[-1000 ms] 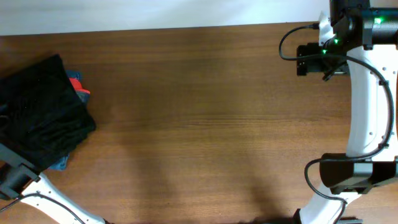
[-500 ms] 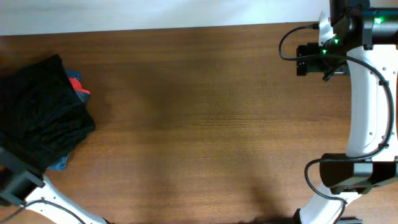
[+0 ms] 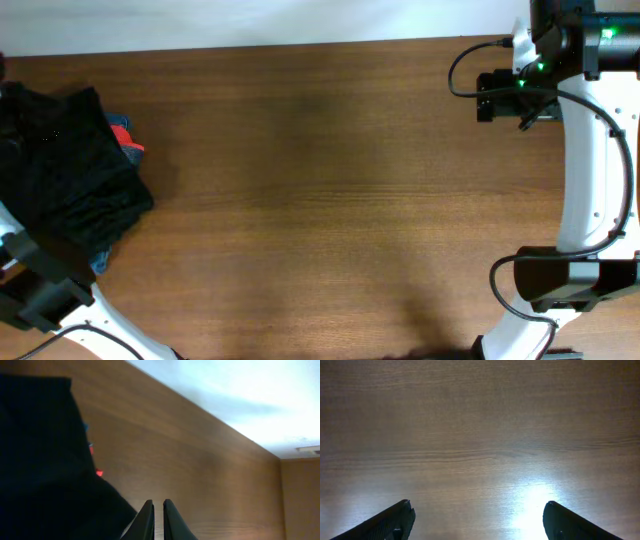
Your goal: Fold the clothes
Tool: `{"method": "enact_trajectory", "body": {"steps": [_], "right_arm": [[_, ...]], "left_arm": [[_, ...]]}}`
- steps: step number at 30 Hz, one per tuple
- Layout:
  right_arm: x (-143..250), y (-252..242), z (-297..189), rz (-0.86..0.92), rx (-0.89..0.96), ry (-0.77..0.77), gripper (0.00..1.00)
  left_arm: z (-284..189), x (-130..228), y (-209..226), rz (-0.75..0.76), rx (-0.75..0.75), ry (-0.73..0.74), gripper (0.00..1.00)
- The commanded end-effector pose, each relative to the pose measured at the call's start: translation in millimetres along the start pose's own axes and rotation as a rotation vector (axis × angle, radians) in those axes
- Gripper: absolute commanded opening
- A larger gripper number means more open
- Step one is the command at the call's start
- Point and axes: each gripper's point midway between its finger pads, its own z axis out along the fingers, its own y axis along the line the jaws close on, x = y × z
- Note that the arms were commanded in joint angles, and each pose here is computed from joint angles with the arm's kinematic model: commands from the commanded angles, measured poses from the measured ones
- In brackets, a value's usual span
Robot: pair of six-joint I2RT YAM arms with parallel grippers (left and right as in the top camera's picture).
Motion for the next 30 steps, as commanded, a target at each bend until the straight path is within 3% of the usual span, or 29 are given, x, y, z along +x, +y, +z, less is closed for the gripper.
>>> {"method": "enact_trajectory", "body": {"steps": [1, 11, 17, 20, 21, 24, 30], "right_arm": [[-0.2, 0.2, -1.6, -0.004, -0.006, -0.004, 0.87], [1.4, 0.2, -1.6, -0.004, -0.006, 0.002, 0.87], [1.8, 0.2, -1.6, -0.004, -0.005, 0.004, 0.88], [2.2, 0.2, -1.6, -0.004, -0.006, 0.005, 0.92], [2.2, 0.6, -1.6, -0.004, -0.008, 0.005, 0.99], [2.2, 6.4, -1.8, -0.004, -0.042, 0.005, 0.99], [-14.5, 11.5, -2.5, -0.002, -0.071, -0.062, 0.99]], "left_arm": [[24.0, 16.4, 31.1, -0.043, -0.029, 0.060, 0.08], [74.5, 88.9, 84.3, -0.245, -0.013, 0.242, 0.06], [65.8, 87.3, 102.5, -0.269, -0.017, 0.202, 0.05], [60.1, 80.2, 90.1, -0.280, 0.081, 0.166, 0.05], [57.7, 77.4, 80.1, -0.252, 0.130, 0.154, 0.05], [50.1, 71.5, 57.6, -0.155, 0.155, 0.145, 0.05], [31.9, 50.9, -11.1, 0.181, -0.112, 0.126, 0.07]]}}
